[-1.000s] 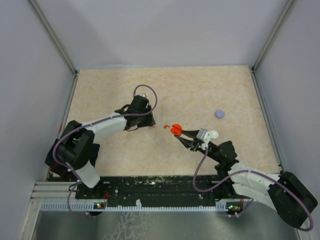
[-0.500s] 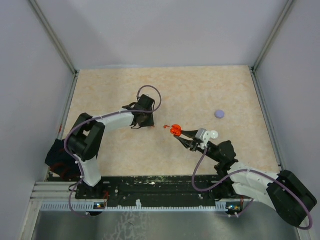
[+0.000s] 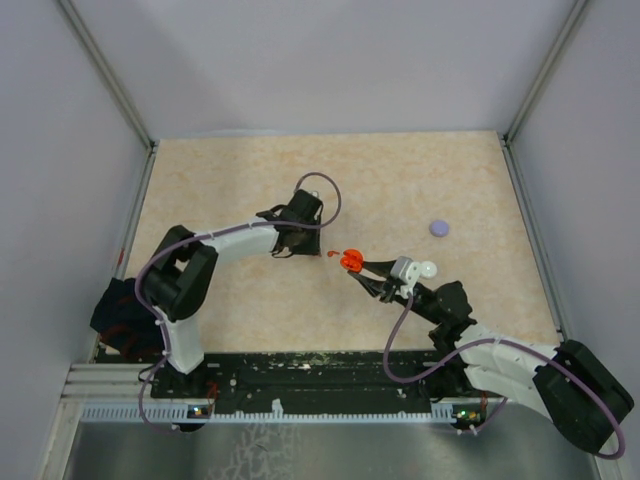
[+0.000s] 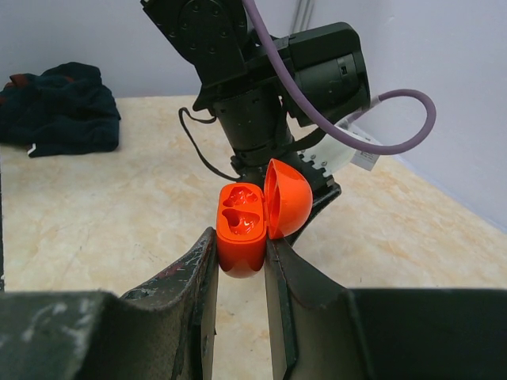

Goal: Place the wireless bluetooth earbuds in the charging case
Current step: Pick up the earbud from the center of the board.

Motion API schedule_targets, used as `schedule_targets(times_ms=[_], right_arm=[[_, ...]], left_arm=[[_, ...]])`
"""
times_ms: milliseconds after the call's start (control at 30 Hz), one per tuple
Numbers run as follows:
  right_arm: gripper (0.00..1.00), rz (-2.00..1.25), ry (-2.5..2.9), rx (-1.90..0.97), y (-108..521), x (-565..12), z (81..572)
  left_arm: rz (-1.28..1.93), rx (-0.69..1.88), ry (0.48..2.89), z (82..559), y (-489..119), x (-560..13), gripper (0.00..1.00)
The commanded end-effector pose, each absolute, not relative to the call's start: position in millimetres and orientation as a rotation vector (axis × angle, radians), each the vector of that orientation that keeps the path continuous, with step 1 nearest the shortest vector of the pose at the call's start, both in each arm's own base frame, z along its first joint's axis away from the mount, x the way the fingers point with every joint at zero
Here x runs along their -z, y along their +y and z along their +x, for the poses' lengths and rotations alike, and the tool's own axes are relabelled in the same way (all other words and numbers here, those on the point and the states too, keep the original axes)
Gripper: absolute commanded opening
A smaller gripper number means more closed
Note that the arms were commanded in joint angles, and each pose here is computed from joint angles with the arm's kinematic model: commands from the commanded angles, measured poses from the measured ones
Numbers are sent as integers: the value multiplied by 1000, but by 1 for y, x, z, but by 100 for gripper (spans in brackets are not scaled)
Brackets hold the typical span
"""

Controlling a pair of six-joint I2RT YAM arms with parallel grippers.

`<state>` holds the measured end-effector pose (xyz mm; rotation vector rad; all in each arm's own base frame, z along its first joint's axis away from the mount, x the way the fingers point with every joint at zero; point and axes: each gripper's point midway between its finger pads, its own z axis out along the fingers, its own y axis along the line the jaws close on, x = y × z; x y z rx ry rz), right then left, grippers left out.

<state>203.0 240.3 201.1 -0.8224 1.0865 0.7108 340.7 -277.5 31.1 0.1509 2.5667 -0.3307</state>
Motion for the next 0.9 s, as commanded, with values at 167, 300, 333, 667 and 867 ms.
schedule_targets(times_ms=[167,300,333,667,867], right_arm=[[0,-795,1026,-699,238,-220,203],[0,-797,1025,-700,238,-220,203],[0,-797,1024,-700,238,-221,203],[0,-798,1028,-698,238,-220,203],[0,-802,1026,-703,239,-220,203]], left_arm=[[172,189,2596,341,-271,-25,41],[137,157,2582,341,-272,-27,46],[125,156,2578,342,-272,-29,48],[100,60,2577,342,-268,-24,54],[98,-53,2581,336,-257,-18,54]])
